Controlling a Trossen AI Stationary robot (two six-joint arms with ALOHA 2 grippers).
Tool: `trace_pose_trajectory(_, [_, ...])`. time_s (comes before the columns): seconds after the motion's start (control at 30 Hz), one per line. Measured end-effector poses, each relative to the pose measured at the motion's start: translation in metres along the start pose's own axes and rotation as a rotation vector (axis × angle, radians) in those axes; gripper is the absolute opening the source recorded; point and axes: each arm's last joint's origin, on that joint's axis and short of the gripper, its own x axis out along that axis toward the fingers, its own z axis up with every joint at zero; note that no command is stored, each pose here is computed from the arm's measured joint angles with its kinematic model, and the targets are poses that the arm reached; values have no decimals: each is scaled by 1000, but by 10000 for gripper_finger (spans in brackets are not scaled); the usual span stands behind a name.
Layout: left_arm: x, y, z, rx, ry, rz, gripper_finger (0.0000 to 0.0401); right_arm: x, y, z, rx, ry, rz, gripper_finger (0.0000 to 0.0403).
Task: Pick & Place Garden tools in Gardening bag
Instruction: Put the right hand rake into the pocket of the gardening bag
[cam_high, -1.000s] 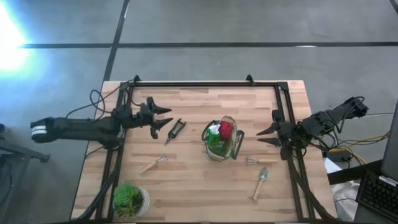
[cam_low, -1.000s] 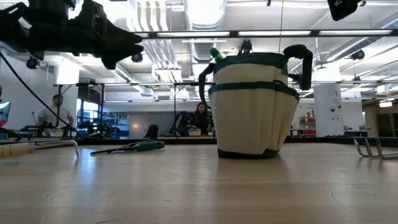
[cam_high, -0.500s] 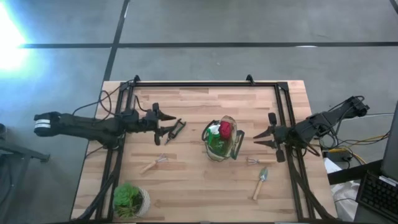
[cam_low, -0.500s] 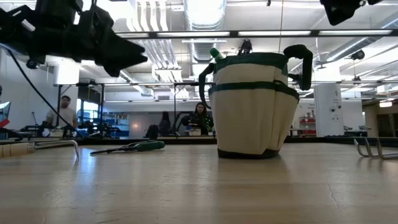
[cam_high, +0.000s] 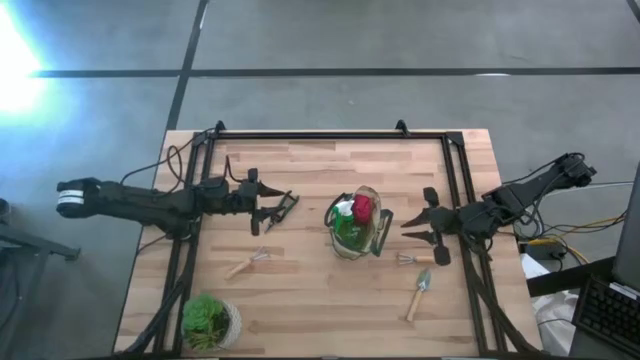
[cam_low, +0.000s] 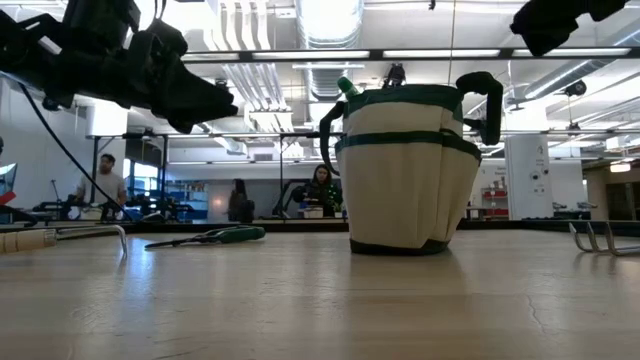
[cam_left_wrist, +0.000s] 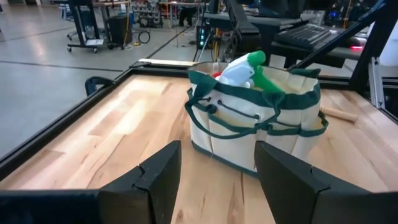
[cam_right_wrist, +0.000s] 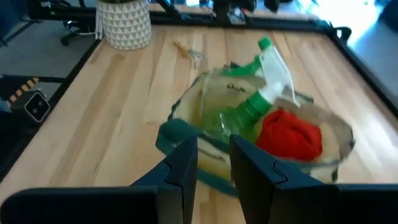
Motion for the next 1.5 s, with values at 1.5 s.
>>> trace_pose_trajectory(1.5, [0, 0, 0, -1, 0, 0, 207, 23, 10, -34, 355, 816, -167, 77])
